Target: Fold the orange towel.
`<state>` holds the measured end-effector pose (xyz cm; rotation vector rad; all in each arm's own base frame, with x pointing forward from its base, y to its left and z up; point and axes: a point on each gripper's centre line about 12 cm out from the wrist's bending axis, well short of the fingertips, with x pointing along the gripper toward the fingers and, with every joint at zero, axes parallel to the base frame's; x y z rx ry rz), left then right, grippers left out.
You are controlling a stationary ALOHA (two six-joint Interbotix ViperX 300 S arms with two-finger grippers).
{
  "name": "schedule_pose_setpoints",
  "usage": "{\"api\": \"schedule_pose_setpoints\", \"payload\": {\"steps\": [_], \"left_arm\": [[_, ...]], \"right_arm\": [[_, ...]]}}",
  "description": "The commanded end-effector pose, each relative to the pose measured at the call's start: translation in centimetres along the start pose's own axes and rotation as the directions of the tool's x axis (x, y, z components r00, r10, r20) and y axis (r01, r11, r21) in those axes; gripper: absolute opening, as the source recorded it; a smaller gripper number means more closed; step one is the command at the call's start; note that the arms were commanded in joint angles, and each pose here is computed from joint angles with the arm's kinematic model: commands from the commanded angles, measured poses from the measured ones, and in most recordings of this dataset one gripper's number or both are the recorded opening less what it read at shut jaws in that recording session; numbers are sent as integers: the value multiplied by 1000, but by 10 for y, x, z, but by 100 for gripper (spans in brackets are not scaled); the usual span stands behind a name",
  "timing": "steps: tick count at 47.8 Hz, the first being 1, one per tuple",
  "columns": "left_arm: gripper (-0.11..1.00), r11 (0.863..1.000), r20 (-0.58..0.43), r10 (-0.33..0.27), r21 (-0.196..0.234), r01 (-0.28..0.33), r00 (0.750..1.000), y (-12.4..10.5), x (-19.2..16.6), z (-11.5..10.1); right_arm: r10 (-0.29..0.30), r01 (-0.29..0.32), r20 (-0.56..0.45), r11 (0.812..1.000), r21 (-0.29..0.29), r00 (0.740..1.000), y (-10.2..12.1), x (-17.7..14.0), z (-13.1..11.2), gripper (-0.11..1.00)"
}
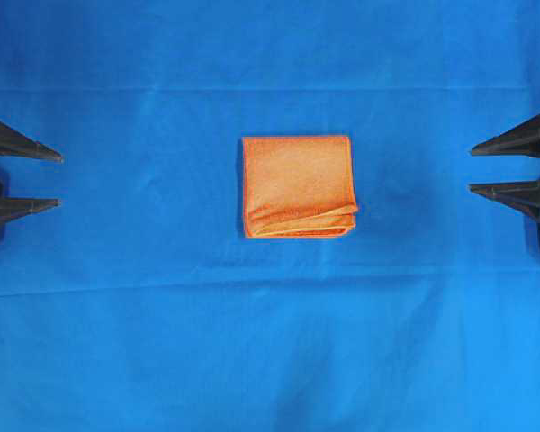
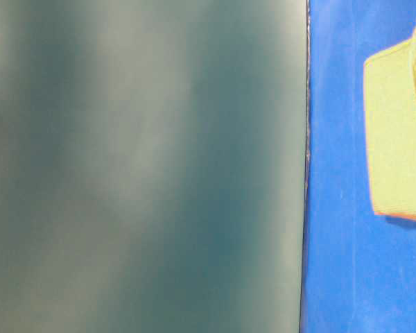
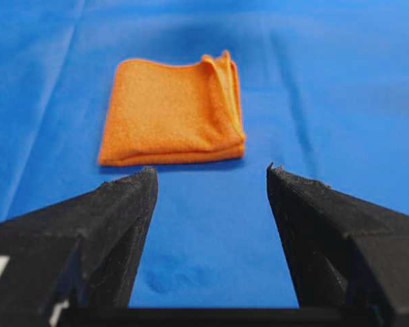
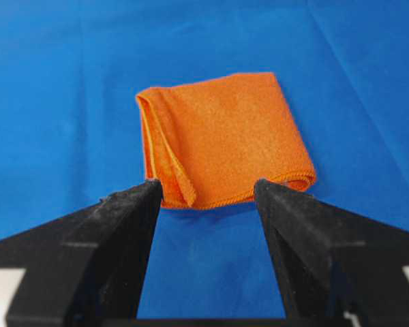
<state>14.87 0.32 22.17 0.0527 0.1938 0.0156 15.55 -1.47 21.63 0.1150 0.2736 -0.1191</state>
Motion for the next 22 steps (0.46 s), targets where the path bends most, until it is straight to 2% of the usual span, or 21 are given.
{"api": "schedule_pose_setpoints", "payload": {"steps": [1, 22], "left_arm": [[60, 1000, 6, -1, 0, 1, 1000, 0, 1, 4], [60, 1000, 3, -1, 0, 1, 1000, 0, 1, 3]], "right_arm": [[4, -4, 11, 1000, 4, 1000, 1, 1, 5, 61], [-1, 1, 5, 1000, 4, 1000, 0, 1, 5, 61]]}}
